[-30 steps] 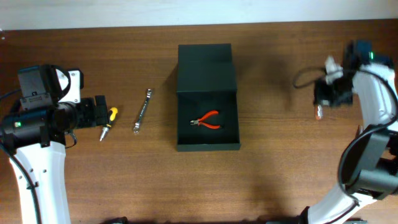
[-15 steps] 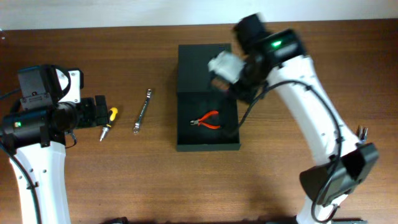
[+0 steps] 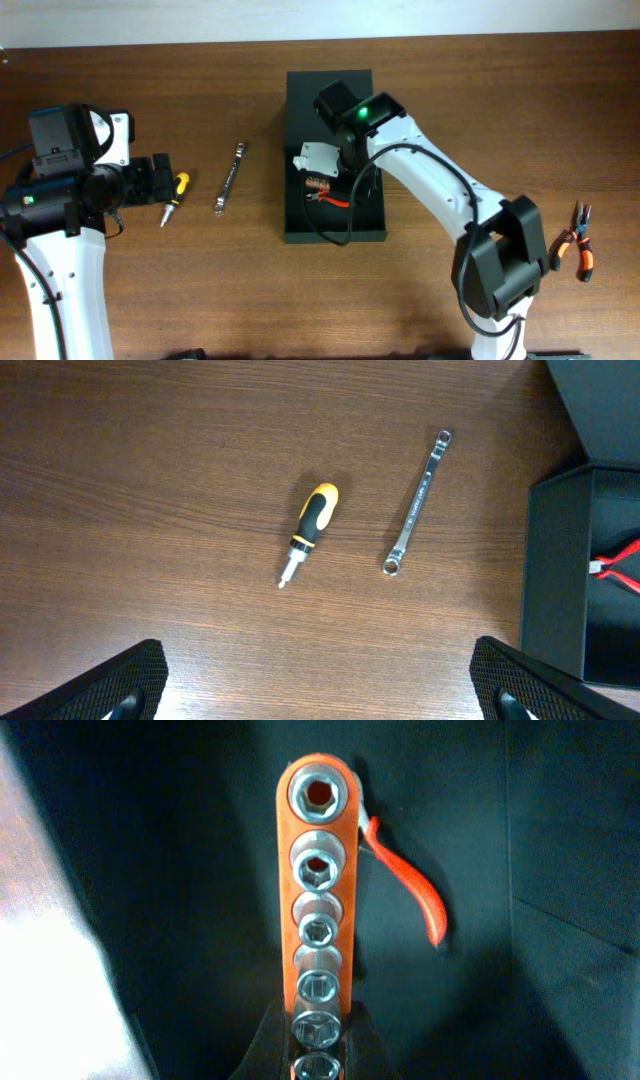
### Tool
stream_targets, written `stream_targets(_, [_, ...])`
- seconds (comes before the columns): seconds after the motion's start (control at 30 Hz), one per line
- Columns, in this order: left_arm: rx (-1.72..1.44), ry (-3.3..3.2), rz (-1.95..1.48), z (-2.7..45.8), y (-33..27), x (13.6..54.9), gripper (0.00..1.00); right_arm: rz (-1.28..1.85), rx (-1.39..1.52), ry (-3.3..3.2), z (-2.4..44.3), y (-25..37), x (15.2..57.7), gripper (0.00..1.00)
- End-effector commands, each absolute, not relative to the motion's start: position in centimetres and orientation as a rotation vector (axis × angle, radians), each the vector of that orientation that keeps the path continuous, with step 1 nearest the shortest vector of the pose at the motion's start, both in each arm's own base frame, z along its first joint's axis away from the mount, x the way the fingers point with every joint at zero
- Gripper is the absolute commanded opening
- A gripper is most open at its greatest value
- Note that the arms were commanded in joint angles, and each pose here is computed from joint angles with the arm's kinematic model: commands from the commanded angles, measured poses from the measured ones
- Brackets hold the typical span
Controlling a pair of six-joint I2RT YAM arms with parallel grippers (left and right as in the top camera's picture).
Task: Pack container
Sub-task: 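Carry the socket rail into the box and release it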
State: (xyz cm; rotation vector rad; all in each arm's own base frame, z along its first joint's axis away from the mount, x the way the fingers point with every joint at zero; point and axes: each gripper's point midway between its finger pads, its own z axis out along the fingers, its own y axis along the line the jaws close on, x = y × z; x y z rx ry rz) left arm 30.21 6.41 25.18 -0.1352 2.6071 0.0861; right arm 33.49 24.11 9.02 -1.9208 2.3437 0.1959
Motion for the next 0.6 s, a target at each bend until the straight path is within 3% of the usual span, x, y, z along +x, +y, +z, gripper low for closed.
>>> stream_targets(0.0, [-0.111,2.598,0.097,25.6,6.4,30.4,0.99,0.226,-1.944,2.349,7.0,24.0,33.1,0.04])
stream_targets(0.07, [-0.111,2.601,0.097,25.6,6.4,30.3,0.99,0.240,-1.948,2.354,5.9,24.1,32.9,0.04])
stream_targets(0.17, [-0.111,2.601,0.097,25.6,6.4,30.3,0.99,0.275,-1.953,2.364,5.0,24.1,32.3,0.17])
stream_targets(0.27, [-0.111,2.601,0.097,25.6,6.4,30.3,0.99,0.274,-1.953,2.366,5.0,24.1,32.3,0.46])
stream_targets(0.33, [-0.111,2.600,0.097,25.6,6.4,30.3,0.99,0.274,-1.950,2.370,5.0,24.1,32.3,0.54])
stream_targets(0.43, [-0.111,2.600,0.097,25.6,6.4,30.3,0.99,0.273,-1.946,2.371,5.1,24.1,32.3,0.61])
stream_targets(0.57, [-0.111,2.600,0.097,25.6,6.4,30.3,0.99,0.190,-1.856,2.434,6.8,23.7,33.5,0.63])
